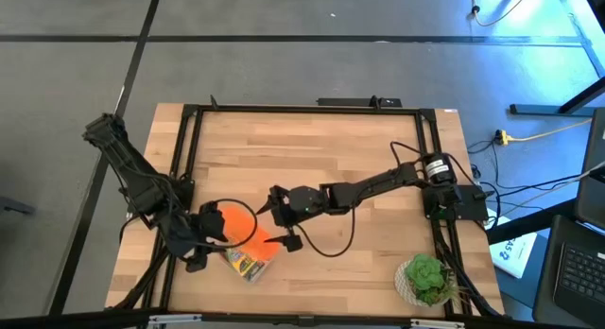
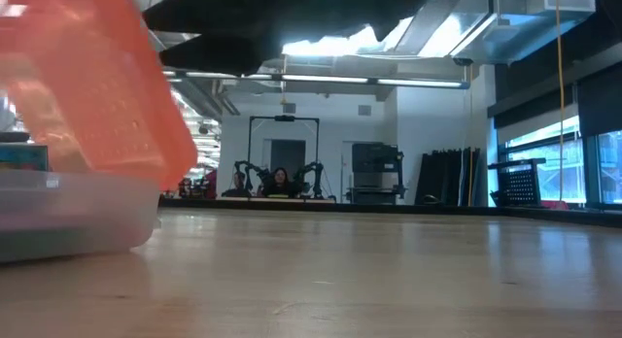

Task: Pack school essentials
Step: Close the orange supply box

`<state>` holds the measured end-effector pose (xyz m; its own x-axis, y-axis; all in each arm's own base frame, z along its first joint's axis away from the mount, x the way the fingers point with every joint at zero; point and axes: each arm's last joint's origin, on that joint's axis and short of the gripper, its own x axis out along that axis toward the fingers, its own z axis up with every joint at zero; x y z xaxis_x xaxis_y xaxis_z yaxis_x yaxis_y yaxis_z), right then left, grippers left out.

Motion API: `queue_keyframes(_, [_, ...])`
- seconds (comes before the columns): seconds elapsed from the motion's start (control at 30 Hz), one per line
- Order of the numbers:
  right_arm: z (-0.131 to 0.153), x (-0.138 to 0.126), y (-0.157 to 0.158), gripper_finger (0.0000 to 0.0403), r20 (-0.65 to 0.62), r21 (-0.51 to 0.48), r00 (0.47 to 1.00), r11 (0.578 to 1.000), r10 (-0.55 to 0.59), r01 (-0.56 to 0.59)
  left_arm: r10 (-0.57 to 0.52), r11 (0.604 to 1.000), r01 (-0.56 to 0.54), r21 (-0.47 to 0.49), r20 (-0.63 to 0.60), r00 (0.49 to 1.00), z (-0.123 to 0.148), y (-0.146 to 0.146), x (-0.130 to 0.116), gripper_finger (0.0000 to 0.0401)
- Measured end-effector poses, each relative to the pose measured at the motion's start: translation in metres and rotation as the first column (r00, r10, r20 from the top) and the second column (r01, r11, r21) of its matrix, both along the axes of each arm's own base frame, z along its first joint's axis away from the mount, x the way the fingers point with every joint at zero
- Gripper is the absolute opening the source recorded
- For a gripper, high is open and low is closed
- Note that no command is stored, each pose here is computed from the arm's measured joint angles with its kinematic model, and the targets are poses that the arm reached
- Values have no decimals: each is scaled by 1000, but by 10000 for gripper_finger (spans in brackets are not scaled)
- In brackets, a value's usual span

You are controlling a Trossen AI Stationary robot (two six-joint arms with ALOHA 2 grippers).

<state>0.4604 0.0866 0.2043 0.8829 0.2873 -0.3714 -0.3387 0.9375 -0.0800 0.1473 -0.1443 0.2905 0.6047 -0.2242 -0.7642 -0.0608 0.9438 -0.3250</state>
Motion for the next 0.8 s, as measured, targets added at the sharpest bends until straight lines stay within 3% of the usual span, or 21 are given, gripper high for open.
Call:
queue_keyframes(0.2, [-10,1,9,399,-27,-7,1000,1000,0,0,9,1000,-9,3,16,1000,2,2,-1,124])
queue_keyframes(0.43, [-11,0,8,399,-52,10,996,997,-74,75,52,998,-52,21,32,998,0,2,1,124])
queue_keyframes(0.8, [-13,-1,8,399,-95,28,991,995,-89,92,97,990,-79,117,-162,982,-55,-11,10,124])
